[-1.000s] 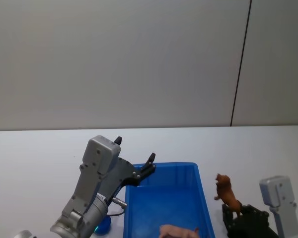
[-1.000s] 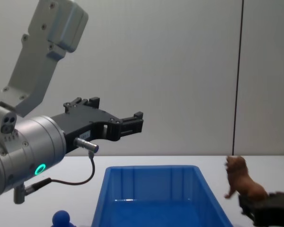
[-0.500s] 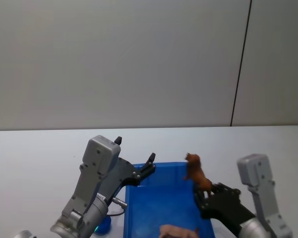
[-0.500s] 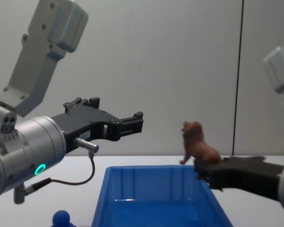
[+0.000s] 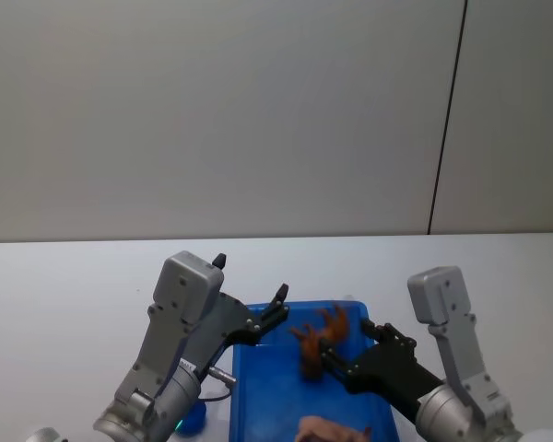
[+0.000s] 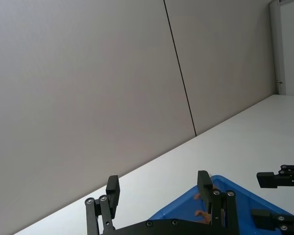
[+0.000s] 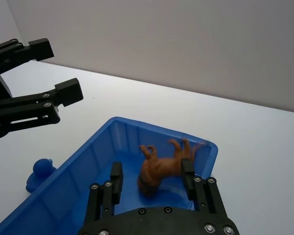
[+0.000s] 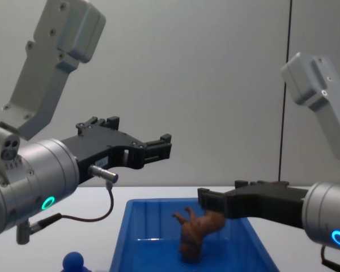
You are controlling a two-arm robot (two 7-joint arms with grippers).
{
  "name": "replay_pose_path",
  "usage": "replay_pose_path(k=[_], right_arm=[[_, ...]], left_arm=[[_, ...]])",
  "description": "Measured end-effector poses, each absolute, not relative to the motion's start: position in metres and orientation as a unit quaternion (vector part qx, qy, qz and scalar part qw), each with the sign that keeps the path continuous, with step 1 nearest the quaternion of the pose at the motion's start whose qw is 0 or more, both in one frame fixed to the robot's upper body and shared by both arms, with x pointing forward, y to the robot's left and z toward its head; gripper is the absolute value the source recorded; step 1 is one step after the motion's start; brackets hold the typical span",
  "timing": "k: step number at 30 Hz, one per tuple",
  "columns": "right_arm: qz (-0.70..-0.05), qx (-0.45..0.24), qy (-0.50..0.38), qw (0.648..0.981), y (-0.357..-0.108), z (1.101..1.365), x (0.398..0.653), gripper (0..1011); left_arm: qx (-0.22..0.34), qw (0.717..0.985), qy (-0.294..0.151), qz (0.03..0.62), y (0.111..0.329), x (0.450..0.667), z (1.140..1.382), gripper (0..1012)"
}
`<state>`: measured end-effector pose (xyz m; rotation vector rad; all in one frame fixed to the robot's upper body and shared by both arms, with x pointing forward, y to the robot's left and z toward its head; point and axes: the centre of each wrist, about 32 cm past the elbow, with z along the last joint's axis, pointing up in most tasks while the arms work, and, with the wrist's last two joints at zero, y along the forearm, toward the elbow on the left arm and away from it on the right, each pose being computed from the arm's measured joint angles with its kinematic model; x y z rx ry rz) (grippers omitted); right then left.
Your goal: Pick up the two dolls from the table and place them into the box.
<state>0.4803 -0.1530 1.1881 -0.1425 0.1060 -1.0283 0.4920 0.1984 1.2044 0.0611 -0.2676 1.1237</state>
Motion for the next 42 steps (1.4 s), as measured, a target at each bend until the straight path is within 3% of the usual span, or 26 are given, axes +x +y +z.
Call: replay_pose_path(k=[12, 28, 42], right_arm=[[-0.529, -0.068, 0.047, 0.845, -0.159, 1.189, 0.478, 1001], [-0.597, -0.063, 0.034, 0.799, -0.182, 1.188, 0.457, 1001], [-0.622, -0.062, 0.028, 0.78, -0.191, 1.187, 0.448, 1001]], left_arm=[[0.029, 0.837, -0.126, 0.531, 0.198, 0.492, 1.204, 1001], [0.029, 0.837, -0.126, 0.531, 0.198, 0.492, 1.204, 1001], [0.041, 0.835, -0.118, 0.536, 0.202, 0.491, 1.204, 1001]])
